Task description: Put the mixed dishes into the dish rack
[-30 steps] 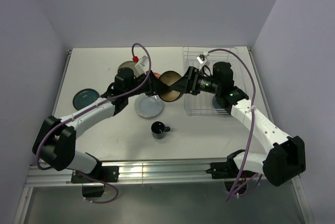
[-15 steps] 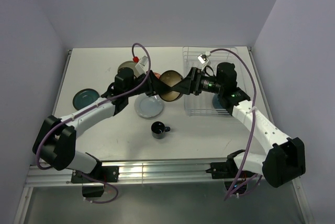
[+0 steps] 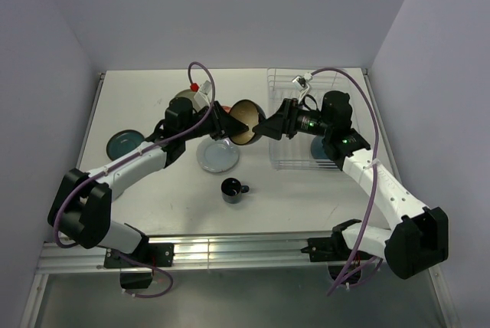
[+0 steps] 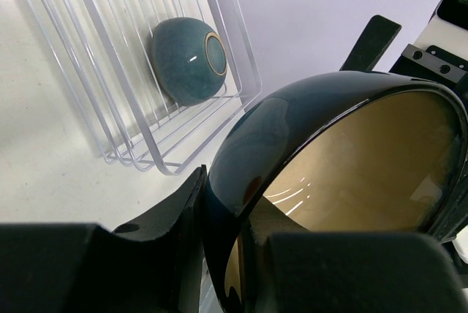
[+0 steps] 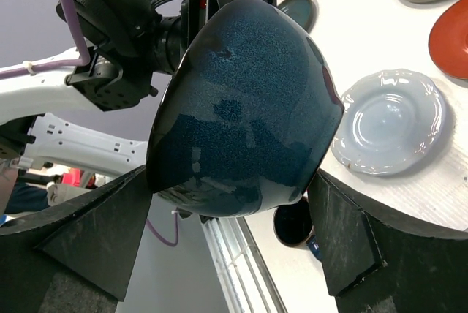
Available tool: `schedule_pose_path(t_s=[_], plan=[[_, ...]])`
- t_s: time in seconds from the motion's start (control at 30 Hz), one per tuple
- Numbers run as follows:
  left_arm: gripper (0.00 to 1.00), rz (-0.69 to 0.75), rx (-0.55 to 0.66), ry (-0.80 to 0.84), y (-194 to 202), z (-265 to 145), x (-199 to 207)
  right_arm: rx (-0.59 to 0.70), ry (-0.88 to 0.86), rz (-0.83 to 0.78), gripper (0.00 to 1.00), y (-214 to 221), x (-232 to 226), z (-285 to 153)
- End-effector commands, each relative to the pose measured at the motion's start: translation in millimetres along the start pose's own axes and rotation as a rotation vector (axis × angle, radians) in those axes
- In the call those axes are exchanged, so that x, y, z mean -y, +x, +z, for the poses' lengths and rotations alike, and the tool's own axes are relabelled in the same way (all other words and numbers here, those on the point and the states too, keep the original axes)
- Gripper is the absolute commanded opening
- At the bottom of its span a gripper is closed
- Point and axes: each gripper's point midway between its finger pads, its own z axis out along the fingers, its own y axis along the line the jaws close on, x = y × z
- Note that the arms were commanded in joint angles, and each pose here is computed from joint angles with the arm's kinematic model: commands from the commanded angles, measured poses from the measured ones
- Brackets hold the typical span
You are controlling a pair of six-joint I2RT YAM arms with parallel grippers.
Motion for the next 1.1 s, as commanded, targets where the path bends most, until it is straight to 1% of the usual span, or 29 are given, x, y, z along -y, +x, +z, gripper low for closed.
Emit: schedule_pose_path(t_s=[0.0,0.1,0.17,0.27,0.5,0.73,0.8,0.9,1.07], plan=[[0.0,0.022,0.044,0.045,-14,-1,14,0.078,-0.071,-0.108,0.9,-25,-27,-7],[0.0,0.031,0.044,0.054,-15,-1,17,0.074,-0.078,-0.07,0.93,-24,-25,-3],[0.0,0.033,0.043,0.055,-16,-1,18,0.077,-0.077,-0.038,0.97,-25,-23,-1],[0.0,0.037,0.042,0.061,-16,-2,19,0.07,-0.079,-0.001,0.99,-23,-18,3],[0.0,0.035,0.035,0.062,-14,0,18,0.065,-0.085,0.034,0.98,-24,-15,7],[0.0,0.034,0.027,0.064,-11,4,19,0.068,-0.071,0.07,0.89,-24,-10,10],[0.0,0.036,0.029,0.064,-11,5,20,0.07,-0.062,0.078,0.89,-24,-7,11],[0.0,0.045,0.034,0.054,-11,5,20,0.07,-0.056,0.085,0.94,-24,-5,12],[0.0,0.048,0.036,0.039,-10,7,19,0.069,-0.051,0.094,0.97,-23,-2,13]])
